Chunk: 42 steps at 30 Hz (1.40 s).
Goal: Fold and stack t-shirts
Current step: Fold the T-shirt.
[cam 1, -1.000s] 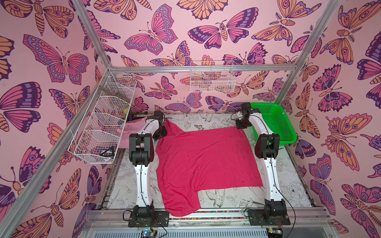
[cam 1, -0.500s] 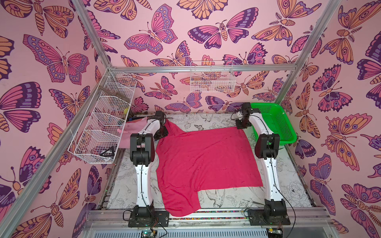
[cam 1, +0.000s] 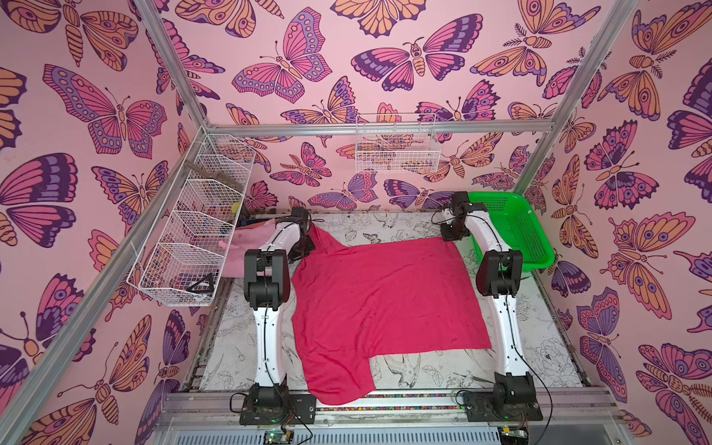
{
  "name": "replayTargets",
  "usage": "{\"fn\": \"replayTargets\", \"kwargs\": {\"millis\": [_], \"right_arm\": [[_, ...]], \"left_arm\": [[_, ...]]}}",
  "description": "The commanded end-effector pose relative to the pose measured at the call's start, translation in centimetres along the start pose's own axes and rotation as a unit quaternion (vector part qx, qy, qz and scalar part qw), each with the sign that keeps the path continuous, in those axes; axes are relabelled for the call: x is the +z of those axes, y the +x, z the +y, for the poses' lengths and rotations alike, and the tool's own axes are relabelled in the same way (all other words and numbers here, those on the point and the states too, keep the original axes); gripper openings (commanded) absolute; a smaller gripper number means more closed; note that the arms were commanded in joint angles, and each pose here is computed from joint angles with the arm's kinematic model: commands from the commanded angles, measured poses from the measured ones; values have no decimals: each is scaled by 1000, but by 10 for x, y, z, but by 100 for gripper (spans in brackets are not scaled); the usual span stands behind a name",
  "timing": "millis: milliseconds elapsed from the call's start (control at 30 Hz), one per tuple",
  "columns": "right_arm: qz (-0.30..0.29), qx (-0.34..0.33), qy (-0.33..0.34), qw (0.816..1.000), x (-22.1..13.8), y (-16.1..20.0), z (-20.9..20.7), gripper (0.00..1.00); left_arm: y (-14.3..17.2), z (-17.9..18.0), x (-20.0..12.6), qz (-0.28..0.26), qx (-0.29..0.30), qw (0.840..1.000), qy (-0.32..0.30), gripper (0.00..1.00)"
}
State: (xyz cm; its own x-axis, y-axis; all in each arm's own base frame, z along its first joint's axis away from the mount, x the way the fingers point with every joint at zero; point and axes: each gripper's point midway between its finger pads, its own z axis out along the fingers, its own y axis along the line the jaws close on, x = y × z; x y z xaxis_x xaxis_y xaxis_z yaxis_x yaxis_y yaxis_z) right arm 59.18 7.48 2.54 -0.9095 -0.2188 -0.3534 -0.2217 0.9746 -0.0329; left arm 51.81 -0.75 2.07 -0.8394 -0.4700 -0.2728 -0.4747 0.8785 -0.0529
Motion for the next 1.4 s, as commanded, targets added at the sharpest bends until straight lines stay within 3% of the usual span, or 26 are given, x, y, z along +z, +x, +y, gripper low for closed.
{"fn": "replayTargets", "kwargs": {"millis": [0,267,600,1033,1367], "right_arm": [[30,3,8,1000,15,16,-3,0],[31,2,10,999,15,15,-3,0],[14,7,16,1000,5,11,-2,0],[8,17,15,1000,-7,12,-2,0],[-17,22,26,999,-41,-2,-6,0]], "left_arm": [[24,-9,25,46,11,999,8,0],[23,-7,5,36,8,999,13,0],[-1,7,-69,-35,3,999,23,0],[1,21,-92,-45,-5,999,25,0],[6,23,-101,-46,-8,998,33,0]]}}
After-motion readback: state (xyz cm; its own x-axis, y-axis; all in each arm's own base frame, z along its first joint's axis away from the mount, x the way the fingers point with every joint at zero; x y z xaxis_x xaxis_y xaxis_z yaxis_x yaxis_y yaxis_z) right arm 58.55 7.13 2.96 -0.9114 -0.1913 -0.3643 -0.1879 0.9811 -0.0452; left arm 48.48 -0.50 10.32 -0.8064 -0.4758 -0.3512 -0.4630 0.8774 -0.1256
